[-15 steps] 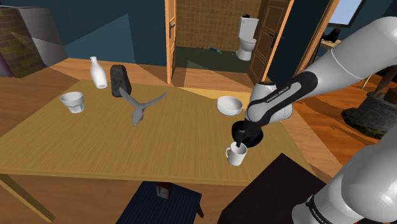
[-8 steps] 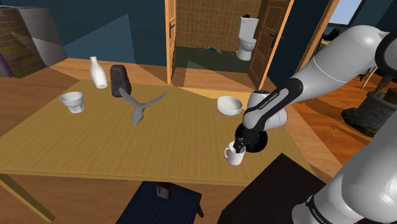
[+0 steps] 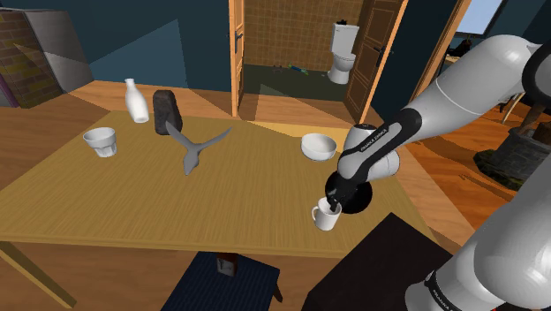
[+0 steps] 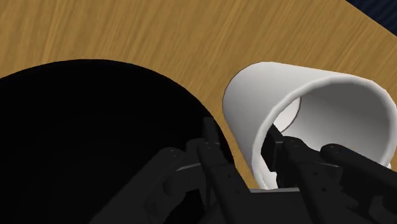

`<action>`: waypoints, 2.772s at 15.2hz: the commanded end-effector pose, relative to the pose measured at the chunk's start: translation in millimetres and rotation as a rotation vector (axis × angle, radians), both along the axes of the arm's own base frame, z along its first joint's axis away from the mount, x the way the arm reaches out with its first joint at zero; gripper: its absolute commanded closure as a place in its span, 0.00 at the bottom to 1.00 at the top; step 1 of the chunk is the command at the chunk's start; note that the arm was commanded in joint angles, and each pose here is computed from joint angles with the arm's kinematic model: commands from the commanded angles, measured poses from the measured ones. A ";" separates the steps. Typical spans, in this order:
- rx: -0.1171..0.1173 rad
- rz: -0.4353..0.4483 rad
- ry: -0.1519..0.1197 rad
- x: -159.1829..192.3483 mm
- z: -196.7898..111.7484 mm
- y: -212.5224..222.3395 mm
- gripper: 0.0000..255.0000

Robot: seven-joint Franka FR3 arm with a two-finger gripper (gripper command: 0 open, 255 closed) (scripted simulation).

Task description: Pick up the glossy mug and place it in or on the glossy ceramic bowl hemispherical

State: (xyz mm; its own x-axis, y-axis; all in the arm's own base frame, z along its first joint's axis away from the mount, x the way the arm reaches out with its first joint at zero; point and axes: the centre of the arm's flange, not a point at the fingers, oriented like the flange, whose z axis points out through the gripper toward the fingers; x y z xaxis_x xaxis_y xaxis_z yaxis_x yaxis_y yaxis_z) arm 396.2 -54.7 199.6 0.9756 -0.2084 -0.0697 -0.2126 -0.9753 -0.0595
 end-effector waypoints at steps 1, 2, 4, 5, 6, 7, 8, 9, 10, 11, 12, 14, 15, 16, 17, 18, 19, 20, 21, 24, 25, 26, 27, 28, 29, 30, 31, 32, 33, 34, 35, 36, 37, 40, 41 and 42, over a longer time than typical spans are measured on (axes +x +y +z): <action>0.000 0.000 0.000 -0.1 -0.1 0.0 1.00; 0.000 0.000 0.000 -0.1 -0.1 0.1 1.00; 0.000 0.000 0.000 -0.1 -0.1 0.0 1.00; 0.000 0.000 0.000 -0.1 -0.1 0.1 1.00; 0.000 0.000 0.000 -0.2 -0.1 0.2 1.00; 0.000 0.000 0.000 -0.2 -0.1 0.2 1.00; 0.000 0.000 0.000 -0.2 -0.2 -0.1 1.00; 0.000 0.000 0.000 -0.2 5.1 -0.1 1.00; 0.000 0.000 0.000 -0.2 10.4 -0.1 1.00; 0.000 0.000 0.000 -0.2 15.7 -0.1 1.00; 0.000 0.000 0.000 -0.2 21.0 -0.1 1.00; 0.000 0.000 0.000 -0.2 31.5 -0.1 1.00; 0.000 0.000 0.000 -0.2 36.8 -0.1 1.00; 0.000 0.000 0.000 -0.2 42.1 -0.1 1.00; 0.000 0.000 0.000 -0.2 47.4 -0.1 1.00; 0.000 0.000 0.000 -0.2 52.6 -0.1 1.00; 0.000 0.000 0.000 -0.2 57.9 -0.1 1.00; 0.000 0.000 0.000 -0.2 63.2 -0.1 1.00; 0.000 0.000 0.000 -0.2 68.5 -0.1 1.00; 0.000 0.000 0.000 -0.2 84.3 -0.1 1.00; 0.000 0.000 0.000 -0.2 89.6 -0.1 1.00; 0.000 0.000 0.000 -0.2 94.9 -0.1 1.00; 0.000 0.000 0.000 -0.2 100.1 -0.1 1.00; 0.000 0.000 0.000 -0.2 105.4 -0.1 1.00; 0.000 0.000 0.000 -0.2 110.7 -0.1 1.00; 0.000 0.000 0.000 -0.2 116.0 -0.1 1.00; 0.000 0.000 0.000 -0.2 121.3 -0.1 1.00; 0.000 0.000 0.000 -0.2 126.5 -0.1 1.00; 0.000 0.000 0.000 -0.2 131.8 -0.1 1.00; 0.000 0.000 0.000 -0.2 137.1 -0.1 1.00; 0.000 0.000 0.000 -0.2 142.4 -0.1 1.00; 0.000 0.000 0.000 -0.2 147.7 -0.1 1.00; 0.000 0.000 0.000 -0.2 152.9 -0.1 1.00; 0.000 0.000 0.000 -0.2 168.8 -0.1 1.00; 0.000 0.000 0.000 -0.2 171.3 -0.1 1.00; 0.000 0.000 0.000 5.3 173.5 -11.9 1.00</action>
